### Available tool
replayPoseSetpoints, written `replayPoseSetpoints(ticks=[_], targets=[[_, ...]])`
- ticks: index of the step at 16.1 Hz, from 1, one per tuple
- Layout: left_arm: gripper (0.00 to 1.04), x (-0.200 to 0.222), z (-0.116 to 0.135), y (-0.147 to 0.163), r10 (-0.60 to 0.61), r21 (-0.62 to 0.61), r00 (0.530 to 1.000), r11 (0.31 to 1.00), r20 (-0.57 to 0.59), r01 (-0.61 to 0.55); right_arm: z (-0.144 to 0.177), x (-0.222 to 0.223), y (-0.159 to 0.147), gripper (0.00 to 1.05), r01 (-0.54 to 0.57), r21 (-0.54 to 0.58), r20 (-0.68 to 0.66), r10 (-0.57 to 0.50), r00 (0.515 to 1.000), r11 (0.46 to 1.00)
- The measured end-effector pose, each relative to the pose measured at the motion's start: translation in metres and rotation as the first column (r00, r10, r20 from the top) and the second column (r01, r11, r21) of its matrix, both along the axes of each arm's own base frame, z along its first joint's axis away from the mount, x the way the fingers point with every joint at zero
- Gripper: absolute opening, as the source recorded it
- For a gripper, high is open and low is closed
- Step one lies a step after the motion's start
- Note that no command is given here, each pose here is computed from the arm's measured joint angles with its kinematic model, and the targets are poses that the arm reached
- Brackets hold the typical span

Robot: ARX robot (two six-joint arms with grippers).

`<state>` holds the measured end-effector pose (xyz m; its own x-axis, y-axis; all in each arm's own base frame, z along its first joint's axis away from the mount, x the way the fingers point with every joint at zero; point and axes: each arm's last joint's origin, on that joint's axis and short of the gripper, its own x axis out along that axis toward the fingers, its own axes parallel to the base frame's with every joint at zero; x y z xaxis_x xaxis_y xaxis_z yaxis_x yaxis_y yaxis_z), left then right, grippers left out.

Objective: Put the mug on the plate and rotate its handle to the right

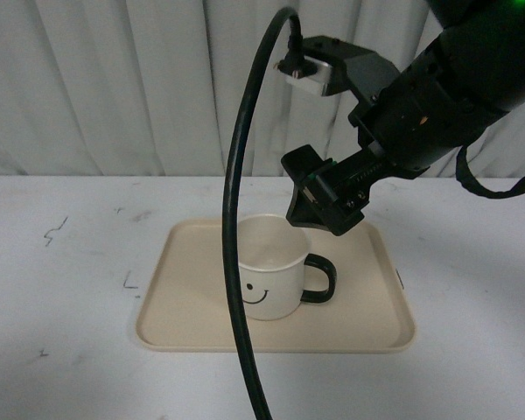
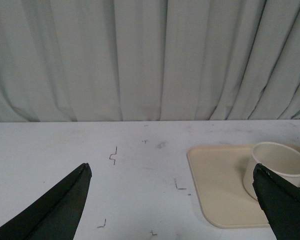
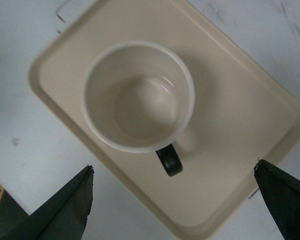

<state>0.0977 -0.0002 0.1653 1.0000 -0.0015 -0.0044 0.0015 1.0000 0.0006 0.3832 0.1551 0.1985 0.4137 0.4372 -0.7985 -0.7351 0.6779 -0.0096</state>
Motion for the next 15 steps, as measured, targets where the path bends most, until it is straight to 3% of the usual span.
replayPoseSetpoints(ticks=[2, 10, 15], targets=[[0.98, 0.0, 0.0, 0.0, 0.0, 0.0, 1.0, 1.0, 0.0, 0.0, -0.013, 0.015, 0.004, 0.98, 0.008, -0.053, -0.005, -0.009, 1.0, 0.999], [0.98, 0.0, 0.0, 0.0, 0.0, 0.0, 1.0, 1.0, 0.0, 0.0, -0.062, 0.038, 0.029, 0.98, 0.074, -0.055, 0.029, -0.073, 0.997, 0.996], [0.98, 0.0, 0.0, 0.0, 0.0, 0.0, 1.0, 1.0, 0.0, 0.0, -0.075, 0.043, 0.039, 0.46, 0.14, 0.005, -0.011, -0.14, 0.99, 0.99]])
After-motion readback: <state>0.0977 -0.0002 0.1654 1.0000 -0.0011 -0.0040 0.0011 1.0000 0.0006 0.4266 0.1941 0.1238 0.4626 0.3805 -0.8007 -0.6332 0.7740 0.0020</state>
